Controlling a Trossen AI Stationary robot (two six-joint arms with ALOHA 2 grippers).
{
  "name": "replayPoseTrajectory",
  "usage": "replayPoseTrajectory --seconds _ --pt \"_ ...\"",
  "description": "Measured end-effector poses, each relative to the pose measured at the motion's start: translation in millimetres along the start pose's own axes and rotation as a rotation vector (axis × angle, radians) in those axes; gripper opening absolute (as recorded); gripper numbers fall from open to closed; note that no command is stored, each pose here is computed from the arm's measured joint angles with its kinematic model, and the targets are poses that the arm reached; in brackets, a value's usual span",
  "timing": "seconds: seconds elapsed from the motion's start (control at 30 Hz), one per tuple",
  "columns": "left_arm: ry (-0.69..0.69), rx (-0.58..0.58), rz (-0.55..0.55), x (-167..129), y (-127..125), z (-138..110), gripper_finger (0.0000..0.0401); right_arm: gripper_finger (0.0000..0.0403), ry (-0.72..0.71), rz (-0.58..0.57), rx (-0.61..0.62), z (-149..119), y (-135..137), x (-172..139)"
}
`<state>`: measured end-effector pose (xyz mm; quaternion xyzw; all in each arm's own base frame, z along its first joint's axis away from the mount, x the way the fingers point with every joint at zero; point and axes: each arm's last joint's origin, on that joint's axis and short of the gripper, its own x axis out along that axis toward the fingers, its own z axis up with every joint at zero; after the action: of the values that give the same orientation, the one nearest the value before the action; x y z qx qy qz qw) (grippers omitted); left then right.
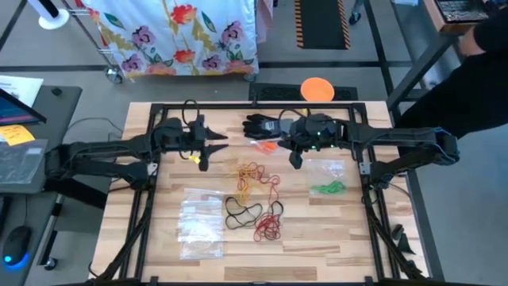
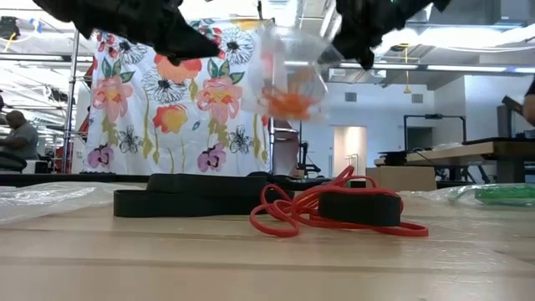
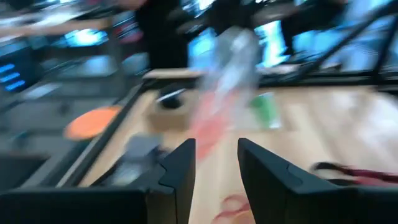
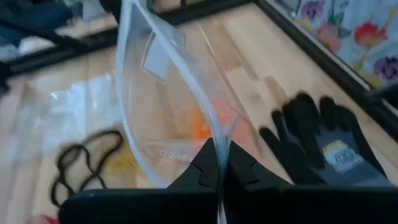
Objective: Sort rubber bands
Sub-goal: Close the transparent zip bag containing the orange rubber bands
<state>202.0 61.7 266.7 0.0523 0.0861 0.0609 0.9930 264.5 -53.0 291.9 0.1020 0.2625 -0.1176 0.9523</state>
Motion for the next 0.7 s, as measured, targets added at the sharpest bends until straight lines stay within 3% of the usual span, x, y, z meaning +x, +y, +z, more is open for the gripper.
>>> replayPoseTrajectory --seconds 0.1,0.27,0.33,0.5,0.7 --pt "-0.073 -0.004 -0.044 -1.3 6.6 -6.1 0.0116 0.0 -0.036 -0.01 0.01 -12.6 -8.1 0.0" --pt "-0.2 -0.097 0.058 1.0 27.0 -14.4 0.0116 0.0 -0.212 0.083 0.063 -29.4 -25.4 -8.0" --pt "-0.168 -0.135 0.074 8.0 32.4 -22.0 0.0116 0.0 -0.275 0.108 0.074 -33.5 -30.8 -8.5" --pt "-0.098 -0.287 0.107 32.9 41.1 -29.6 0.0116 0.0 -0.25 0.126 0.077 -45.1 -30.1 4.7" --pt "-0.07 -0.233 -0.026 54.5 37.1 -26.7 0.0118 0.0 -0.277 0.186 0.037 -44.2 -16.1 17.3"
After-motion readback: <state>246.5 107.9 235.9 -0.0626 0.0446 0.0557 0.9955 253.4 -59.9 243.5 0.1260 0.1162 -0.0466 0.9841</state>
